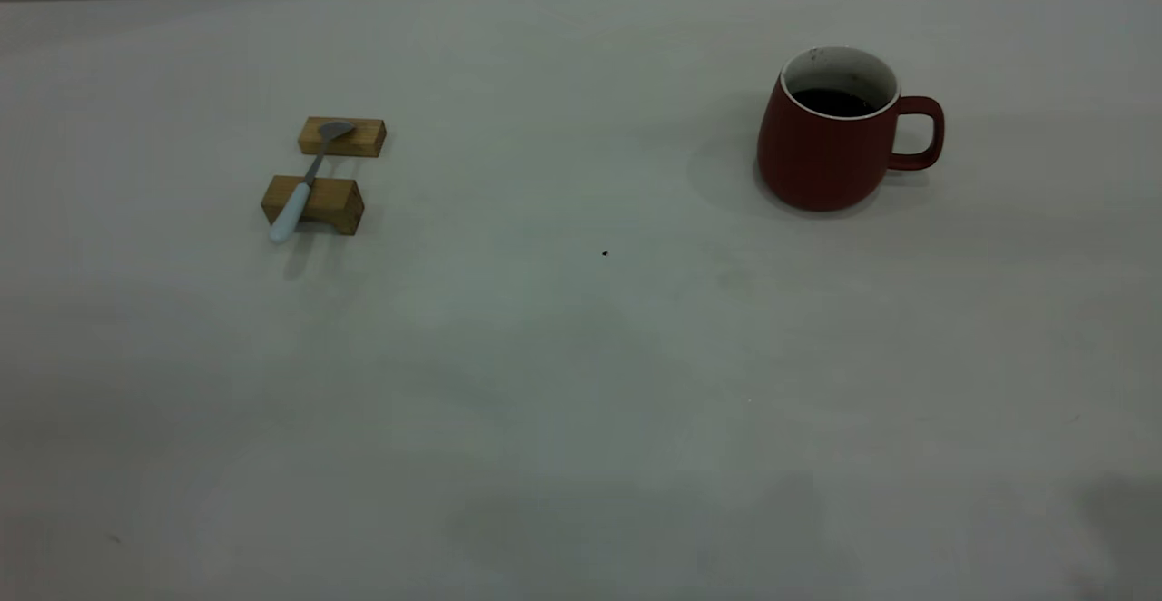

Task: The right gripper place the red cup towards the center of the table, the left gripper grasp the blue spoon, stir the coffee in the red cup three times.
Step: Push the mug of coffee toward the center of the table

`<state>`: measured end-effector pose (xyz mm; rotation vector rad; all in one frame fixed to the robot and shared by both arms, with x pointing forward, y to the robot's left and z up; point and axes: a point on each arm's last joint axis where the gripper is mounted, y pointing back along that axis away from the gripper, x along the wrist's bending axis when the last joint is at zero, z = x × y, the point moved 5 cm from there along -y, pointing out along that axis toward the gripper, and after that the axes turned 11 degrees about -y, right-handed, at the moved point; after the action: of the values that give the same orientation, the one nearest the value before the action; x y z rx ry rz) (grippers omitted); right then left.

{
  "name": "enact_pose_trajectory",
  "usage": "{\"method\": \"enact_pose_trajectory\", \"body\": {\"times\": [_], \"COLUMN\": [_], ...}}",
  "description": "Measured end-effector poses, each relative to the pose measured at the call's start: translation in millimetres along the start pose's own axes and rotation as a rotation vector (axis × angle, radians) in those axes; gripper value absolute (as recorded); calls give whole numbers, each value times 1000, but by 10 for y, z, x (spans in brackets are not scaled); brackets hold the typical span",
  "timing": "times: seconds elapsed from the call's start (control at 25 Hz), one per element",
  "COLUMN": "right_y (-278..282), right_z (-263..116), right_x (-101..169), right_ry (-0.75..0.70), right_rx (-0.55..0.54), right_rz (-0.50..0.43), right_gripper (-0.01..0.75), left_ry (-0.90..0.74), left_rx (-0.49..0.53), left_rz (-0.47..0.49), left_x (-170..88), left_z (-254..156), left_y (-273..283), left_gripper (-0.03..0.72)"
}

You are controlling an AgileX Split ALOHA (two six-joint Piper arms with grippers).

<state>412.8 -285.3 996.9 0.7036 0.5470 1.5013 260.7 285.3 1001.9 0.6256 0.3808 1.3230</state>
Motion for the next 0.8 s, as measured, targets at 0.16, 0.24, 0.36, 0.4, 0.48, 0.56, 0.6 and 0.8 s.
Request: {"method": "enact_pose_trajectory", "body": {"times": [0.16, 0.24, 0.36, 0.4, 0.48, 0.56, 0.6, 0.8], "right_y": [-466, -719, -1075, -1200, -1432, -1681, -1782, -2350], "right_z": [230, 358, 495, 521, 551, 540, 552, 470], "right_x": [95, 141, 202, 213, 227, 237, 243, 233], "right_ry": [61, 106, 189, 237, 335, 406, 450, 746], "right_rx": [107, 165, 233, 254, 287, 325, 331, 384], "right_rz": [41, 62, 102, 114, 138, 163, 176, 257], "right_gripper": [582, 582, 582, 582, 582, 582, 582, 582], "left_ry": [0, 0, 1, 1, 1, 1, 1, 1], "left_rx": [0, 0, 0, 0, 0, 0, 0, 0], "left_rz": [0, 0, 0, 0, 0, 0, 0, 0], "left_x": [0, 0, 0, 0, 0, 0, 0, 0], "left_z": [0, 0, 0, 0, 0, 0, 0, 0], "left_y": [0, 0, 0, 0, 0, 0, 0, 0], "left_gripper": [533, 533, 533, 533, 533, 533, 533, 533]}}
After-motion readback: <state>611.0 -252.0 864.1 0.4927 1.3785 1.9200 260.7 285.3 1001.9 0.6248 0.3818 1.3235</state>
